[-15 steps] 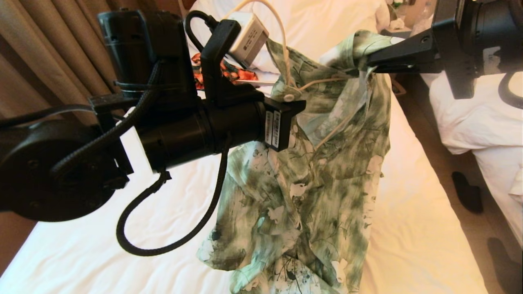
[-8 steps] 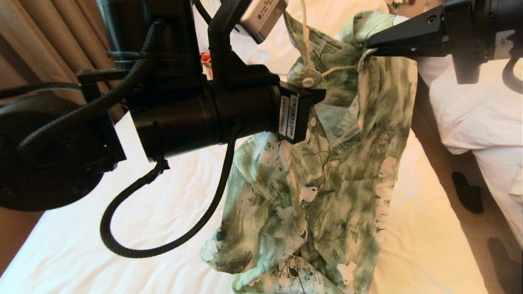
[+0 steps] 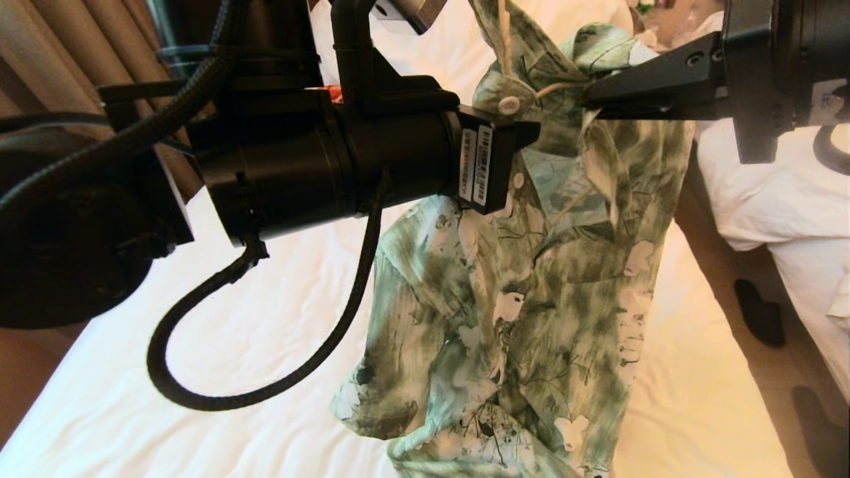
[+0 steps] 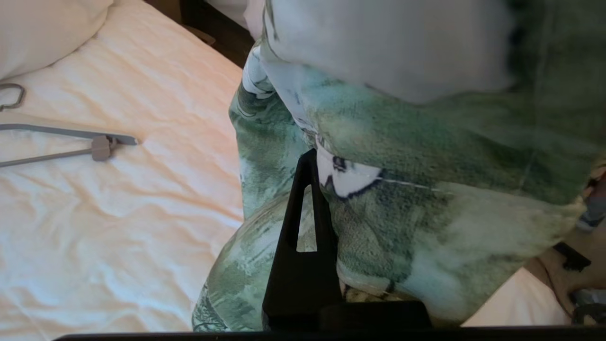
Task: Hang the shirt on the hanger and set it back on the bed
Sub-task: Hook the other side of the shirt onto the hanger
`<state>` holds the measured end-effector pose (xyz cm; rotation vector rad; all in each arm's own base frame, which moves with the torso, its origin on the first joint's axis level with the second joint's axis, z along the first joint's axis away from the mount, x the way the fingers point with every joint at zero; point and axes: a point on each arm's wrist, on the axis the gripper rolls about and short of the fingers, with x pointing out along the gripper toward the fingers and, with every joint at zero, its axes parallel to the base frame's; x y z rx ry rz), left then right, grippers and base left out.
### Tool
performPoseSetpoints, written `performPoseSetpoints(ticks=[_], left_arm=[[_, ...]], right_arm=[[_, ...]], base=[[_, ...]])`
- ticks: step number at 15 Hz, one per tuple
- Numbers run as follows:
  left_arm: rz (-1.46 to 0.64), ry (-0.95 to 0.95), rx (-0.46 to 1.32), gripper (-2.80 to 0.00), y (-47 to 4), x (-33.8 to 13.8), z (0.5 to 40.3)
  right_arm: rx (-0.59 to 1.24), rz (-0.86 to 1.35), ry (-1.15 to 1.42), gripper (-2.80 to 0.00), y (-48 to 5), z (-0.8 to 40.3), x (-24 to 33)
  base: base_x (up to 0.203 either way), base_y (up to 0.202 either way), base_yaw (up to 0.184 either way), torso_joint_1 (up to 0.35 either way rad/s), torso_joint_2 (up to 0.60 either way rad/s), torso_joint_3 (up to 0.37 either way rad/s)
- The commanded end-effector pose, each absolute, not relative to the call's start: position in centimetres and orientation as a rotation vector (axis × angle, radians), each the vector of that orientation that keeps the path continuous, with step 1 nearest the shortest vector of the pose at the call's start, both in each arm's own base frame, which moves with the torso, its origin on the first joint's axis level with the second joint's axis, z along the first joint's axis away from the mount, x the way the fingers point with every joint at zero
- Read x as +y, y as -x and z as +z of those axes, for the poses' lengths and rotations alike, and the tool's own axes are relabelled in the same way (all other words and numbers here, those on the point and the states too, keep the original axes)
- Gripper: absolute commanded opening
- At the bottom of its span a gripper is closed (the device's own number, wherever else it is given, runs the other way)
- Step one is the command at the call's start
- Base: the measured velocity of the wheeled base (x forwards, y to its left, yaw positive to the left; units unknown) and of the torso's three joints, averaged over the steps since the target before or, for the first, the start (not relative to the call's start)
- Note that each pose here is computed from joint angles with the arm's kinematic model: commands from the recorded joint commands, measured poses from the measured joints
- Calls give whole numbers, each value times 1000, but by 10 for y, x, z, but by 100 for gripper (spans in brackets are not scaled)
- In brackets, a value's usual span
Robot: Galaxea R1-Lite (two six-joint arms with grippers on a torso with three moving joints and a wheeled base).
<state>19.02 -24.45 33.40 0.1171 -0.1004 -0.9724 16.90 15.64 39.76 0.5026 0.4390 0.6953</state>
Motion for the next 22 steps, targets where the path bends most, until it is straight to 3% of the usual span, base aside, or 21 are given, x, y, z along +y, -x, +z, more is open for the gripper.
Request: performPoseSetpoints(ticks=[1, 10, 11, 22], left_arm=[[-973, -91, -120, -280, -186, -240, 342], [-975, -57, -155, -280, -180, -233, 355], [-978, -57, -157, -280, -179, -234, 355], [-961, -56, -158, -280, -184, -232, 356]], right_arm=[[460, 690, -499, -280, -167, 392, 155], [420, 719, -513, -280, -147, 402, 141], [420, 719, -513, 0, -147, 402, 141], [445, 718, -567, 0, -124, 409, 120]], base=[[0, 0, 0, 0, 0, 0], [0, 0, 0, 0, 0, 0], [0, 0, 0, 0, 0, 0], [0, 0, 0, 0, 0, 0]])
